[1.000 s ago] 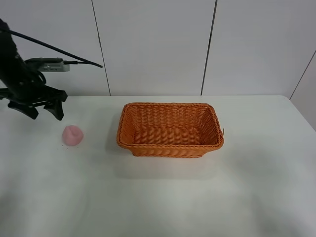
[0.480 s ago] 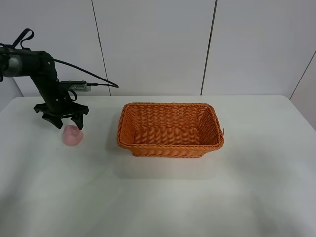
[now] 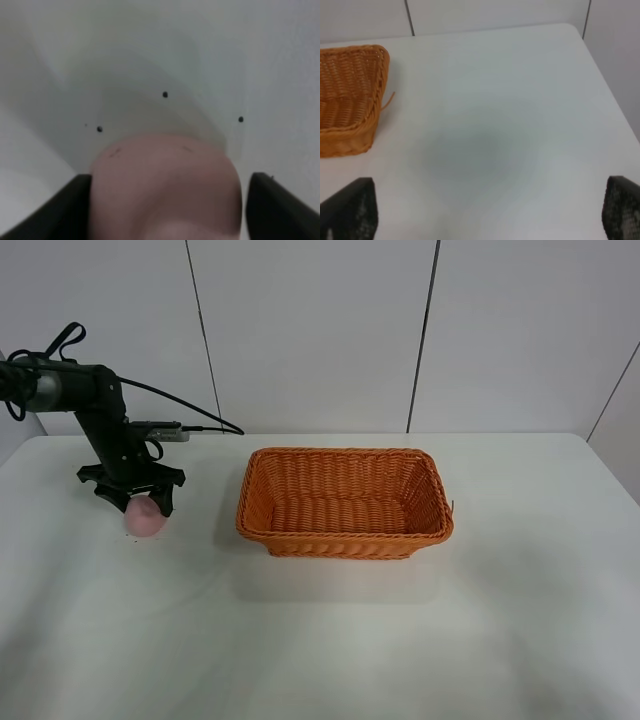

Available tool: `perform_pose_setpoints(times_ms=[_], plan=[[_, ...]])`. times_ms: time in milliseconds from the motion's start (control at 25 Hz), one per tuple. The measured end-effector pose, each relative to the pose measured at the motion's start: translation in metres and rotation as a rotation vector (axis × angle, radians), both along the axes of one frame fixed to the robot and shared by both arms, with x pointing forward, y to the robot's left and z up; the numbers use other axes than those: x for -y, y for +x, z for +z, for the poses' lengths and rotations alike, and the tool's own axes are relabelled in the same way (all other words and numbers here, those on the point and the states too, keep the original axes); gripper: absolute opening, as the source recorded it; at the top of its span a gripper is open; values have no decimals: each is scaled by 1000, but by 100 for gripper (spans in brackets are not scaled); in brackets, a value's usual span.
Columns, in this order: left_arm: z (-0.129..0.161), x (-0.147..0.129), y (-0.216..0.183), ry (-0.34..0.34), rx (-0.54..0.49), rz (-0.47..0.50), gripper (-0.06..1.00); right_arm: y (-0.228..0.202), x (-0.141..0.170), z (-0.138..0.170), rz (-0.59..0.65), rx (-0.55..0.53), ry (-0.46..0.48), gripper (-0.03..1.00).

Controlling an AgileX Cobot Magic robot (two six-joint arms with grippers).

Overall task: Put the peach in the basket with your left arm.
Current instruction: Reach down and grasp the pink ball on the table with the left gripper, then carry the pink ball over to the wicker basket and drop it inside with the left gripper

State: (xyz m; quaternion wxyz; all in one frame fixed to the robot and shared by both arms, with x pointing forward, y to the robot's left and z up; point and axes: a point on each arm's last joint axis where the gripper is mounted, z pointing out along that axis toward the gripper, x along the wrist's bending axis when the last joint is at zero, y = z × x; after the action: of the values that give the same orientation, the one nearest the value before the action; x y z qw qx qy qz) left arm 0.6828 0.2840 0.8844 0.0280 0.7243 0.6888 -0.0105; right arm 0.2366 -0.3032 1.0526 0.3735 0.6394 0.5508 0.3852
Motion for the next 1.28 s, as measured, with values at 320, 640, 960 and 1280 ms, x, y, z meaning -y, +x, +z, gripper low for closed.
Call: perform_pose_setpoints(times_ms=[320, 640, 960, 1280], plan=[[12, -2, -2, 20, -22, 12, 14, 0, 0, 0, 0, 0, 0, 69], [106, -4, -8, 40, 87, 12, 12, 0, 0, 0, 0, 0, 0, 69], [177, 12, -9, 31, 219, -7, 12, 0, 0, 0, 0, 0, 0, 69], [199, 116, -17, -32, 310, -219, 12, 0, 0, 0, 0, 0, 0, 69]])
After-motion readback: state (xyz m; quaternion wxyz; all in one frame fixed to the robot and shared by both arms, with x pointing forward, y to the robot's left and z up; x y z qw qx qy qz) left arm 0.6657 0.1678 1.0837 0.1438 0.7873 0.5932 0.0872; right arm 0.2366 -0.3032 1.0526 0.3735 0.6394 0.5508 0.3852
